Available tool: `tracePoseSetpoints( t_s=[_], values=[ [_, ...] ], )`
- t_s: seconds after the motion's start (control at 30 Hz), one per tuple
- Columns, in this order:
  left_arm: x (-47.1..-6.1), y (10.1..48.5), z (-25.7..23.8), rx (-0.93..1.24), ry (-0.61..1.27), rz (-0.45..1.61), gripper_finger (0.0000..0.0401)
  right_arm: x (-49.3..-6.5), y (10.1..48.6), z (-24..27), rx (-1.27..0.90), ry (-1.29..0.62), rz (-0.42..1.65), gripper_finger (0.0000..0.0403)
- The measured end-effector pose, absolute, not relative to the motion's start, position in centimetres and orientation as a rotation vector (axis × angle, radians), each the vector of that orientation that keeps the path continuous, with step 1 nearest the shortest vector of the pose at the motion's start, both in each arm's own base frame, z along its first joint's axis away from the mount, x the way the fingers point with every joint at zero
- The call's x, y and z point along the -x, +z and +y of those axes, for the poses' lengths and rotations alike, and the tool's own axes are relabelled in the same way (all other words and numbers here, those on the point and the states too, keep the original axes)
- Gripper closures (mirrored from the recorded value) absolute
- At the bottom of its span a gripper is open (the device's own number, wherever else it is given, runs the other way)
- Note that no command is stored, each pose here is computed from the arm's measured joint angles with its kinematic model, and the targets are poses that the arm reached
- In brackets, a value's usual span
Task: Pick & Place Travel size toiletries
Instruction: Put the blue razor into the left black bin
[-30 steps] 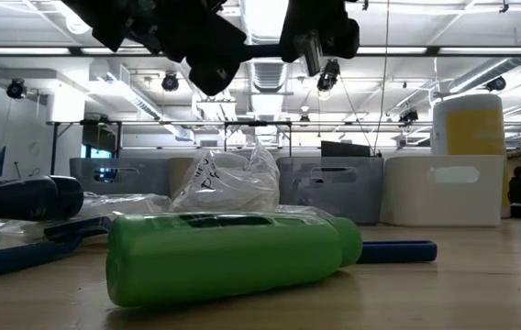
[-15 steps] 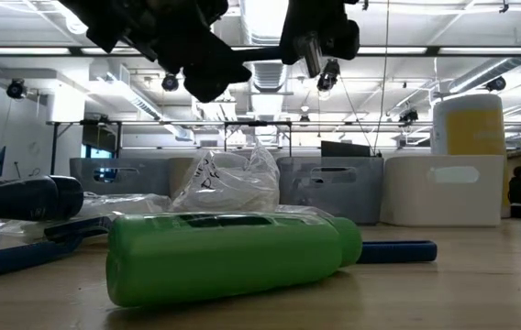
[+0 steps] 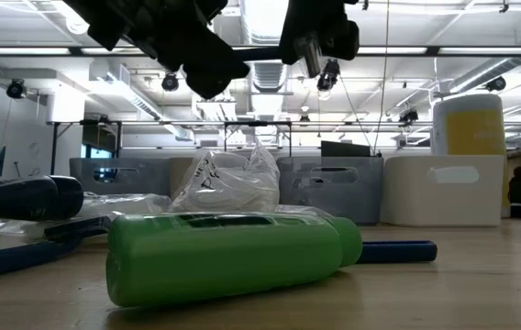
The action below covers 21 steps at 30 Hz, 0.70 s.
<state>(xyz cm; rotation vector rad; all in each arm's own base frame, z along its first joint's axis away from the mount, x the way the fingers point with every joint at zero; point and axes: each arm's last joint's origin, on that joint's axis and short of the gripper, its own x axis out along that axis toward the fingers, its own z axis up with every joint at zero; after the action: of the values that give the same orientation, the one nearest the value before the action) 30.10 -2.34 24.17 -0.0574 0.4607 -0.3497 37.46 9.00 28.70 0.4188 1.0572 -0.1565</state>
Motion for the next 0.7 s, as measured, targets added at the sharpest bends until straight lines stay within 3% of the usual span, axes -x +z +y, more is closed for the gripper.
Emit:
tracePoseSetpoints(
  t_s=[0.33,0.7],
  values=[
    [-30.08,24.13,-2.35,0.054,-0.354,0.464,0.0371,-37.45,28.69,8.98,-0.415,-0.155,1.06,0.0355],
    [-29.9,23.64,-2.11,0.013,-0.274,0.517,0.0371,-37.41,28.84,8.92,-0.414,-0.167,1.048,0.0258]
  ],
)
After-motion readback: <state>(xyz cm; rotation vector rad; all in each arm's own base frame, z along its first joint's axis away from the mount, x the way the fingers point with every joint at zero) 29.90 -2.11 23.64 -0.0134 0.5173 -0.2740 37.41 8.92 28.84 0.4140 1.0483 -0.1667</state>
